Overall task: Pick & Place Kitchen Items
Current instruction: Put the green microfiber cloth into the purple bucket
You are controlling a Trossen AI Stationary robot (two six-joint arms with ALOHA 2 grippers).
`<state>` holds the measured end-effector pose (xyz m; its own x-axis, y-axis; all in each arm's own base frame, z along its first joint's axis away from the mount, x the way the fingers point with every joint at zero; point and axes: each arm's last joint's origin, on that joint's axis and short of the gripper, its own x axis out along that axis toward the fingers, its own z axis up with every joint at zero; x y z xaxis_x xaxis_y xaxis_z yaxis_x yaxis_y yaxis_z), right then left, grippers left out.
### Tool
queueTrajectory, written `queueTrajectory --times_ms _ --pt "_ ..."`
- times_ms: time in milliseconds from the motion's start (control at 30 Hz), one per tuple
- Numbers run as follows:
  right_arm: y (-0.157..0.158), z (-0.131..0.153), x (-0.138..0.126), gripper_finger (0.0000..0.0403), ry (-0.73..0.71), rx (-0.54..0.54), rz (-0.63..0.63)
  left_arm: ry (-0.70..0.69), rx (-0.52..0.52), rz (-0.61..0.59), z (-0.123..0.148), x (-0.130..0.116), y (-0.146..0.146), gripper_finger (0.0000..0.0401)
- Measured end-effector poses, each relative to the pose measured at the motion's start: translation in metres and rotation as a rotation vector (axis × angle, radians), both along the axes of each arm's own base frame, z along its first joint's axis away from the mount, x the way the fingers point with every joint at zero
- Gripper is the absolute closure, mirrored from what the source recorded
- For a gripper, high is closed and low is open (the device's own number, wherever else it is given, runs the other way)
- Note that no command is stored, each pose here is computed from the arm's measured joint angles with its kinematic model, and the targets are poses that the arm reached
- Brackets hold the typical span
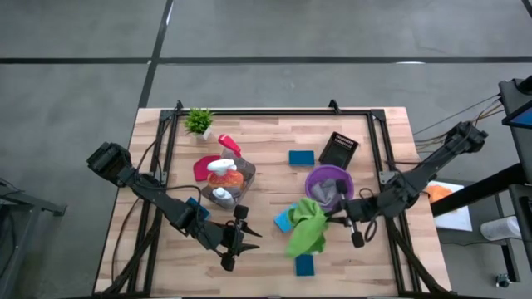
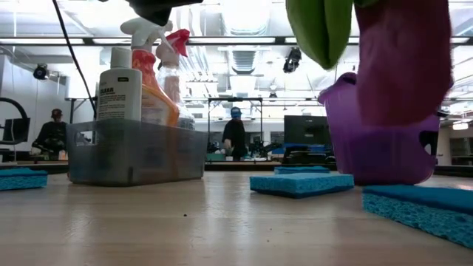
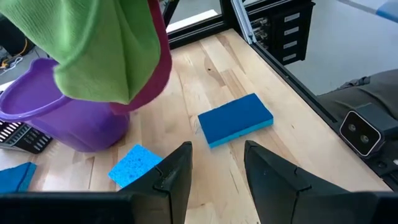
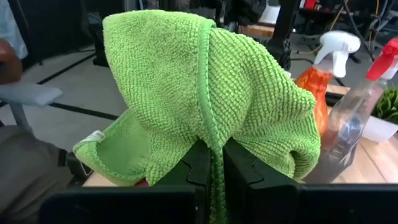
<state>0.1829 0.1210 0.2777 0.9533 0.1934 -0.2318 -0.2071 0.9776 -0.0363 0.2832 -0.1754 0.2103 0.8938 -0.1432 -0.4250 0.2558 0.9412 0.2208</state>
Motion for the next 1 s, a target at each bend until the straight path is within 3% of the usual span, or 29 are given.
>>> queueTrajectory --times_ms 400,667,733,833,1000 --pt "0.013 -0.002 0.018 0.0376 0.028 -0.004 -0.008 0.005 0.000 0.001 -0.001 0.000 0.000 0.0254" --pt "0.015 -0.001 0.026 0.0234 0.037 -0.070 -0.107 0.008 0.002 0.002 -0.001 0.000 0.000 0.0254" --pt "0.015 -0.001 0.028 0.0214 0.036 -0.078 -0.109 0.009 -0.001 0.002 -0.001 0.000 0.000 0.0254" --pt "0.017 -0.005 0.031 0.0235 0.065 -0.111 -0.105 0.009 -0.001 0.002 -0.001 0.000 0.000 0.0254" --pt "0.022 -0.013 0.035 0.0359 0.124 -0.104 -0.065 0.009 -0.001 0.002 -0.001 0.000 0.000 0.0254"
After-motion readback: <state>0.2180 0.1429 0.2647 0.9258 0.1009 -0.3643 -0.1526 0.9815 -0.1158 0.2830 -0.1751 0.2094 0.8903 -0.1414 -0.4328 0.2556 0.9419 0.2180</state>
